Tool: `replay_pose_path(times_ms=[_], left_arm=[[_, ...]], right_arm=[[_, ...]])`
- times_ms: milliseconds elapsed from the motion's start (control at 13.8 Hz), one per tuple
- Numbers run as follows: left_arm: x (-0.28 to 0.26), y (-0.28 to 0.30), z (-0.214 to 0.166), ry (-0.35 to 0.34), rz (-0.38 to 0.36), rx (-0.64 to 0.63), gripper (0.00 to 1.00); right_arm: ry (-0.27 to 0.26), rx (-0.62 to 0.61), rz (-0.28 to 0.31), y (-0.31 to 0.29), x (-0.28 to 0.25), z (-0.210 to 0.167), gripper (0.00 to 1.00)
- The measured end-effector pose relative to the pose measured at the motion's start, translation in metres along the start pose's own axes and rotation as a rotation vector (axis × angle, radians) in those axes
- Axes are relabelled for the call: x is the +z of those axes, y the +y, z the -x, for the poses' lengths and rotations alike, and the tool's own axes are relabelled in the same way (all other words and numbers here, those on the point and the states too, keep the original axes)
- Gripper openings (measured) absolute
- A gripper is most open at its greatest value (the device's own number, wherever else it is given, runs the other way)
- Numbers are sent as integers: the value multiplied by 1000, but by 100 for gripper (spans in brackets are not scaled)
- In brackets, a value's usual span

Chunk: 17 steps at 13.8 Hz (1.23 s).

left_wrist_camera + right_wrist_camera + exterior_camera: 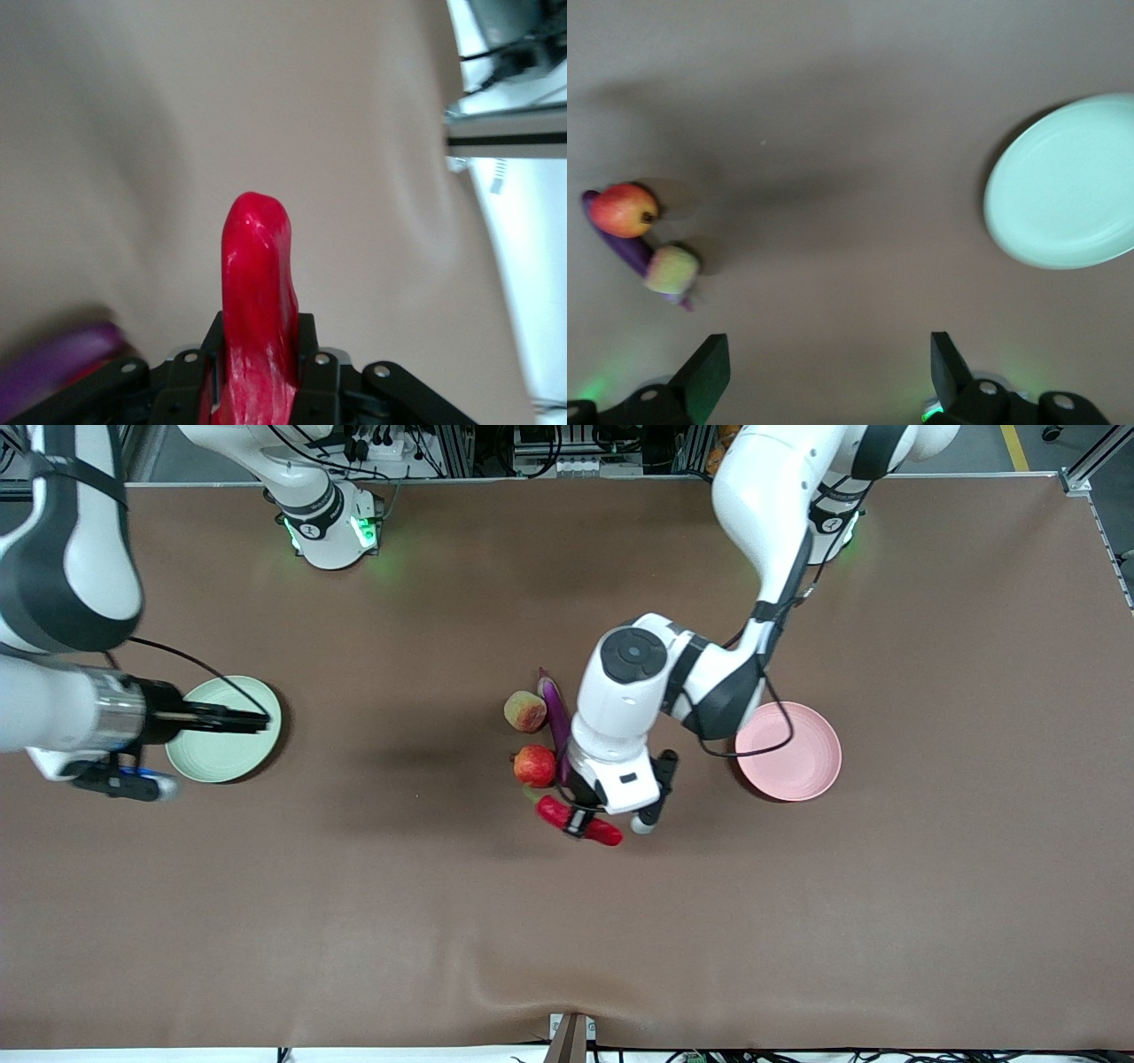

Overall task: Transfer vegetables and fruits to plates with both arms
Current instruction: 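Lift the chili with the left gripper while the right gripper reaches the peach, then lower the chili toward the pink plate while the right gripper grasps the peach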

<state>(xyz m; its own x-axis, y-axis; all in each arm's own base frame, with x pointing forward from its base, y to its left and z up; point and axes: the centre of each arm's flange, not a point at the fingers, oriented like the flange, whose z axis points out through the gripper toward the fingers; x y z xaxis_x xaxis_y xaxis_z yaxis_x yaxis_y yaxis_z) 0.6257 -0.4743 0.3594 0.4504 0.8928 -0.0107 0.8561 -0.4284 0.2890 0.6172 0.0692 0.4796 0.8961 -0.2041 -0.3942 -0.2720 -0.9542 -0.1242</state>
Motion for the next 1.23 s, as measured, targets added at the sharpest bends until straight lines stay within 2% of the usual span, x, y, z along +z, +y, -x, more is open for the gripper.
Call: replay_pose_path(times_ms=[289, 505, 722, 866, 1011, 1227], left_arm=[[10, -44, -55, 2, -141, 213, 33], [11, -74, -99, -9, -179, 307, 33], [2, -92, -113, -25, -198, 388, 33], [2, -108, -118, -21, -231, 500, 33], [17, -128, -124, -16, -286, 636, 33], [36, -151, -154, -56, -342, 838, 33]], right_arm=[[-47, 229, -19, -87, 65, 18, 100], [-62, 361, -52, -124, 127, 26, 100], [5, 460, -69, -161, 185, 41, 100], [46, 487, -98, -181, 228, 56, 100], [64, 504, -116, -186, 263, 65, 100], [67, 532, -160, -197, 297, 71, 100]])
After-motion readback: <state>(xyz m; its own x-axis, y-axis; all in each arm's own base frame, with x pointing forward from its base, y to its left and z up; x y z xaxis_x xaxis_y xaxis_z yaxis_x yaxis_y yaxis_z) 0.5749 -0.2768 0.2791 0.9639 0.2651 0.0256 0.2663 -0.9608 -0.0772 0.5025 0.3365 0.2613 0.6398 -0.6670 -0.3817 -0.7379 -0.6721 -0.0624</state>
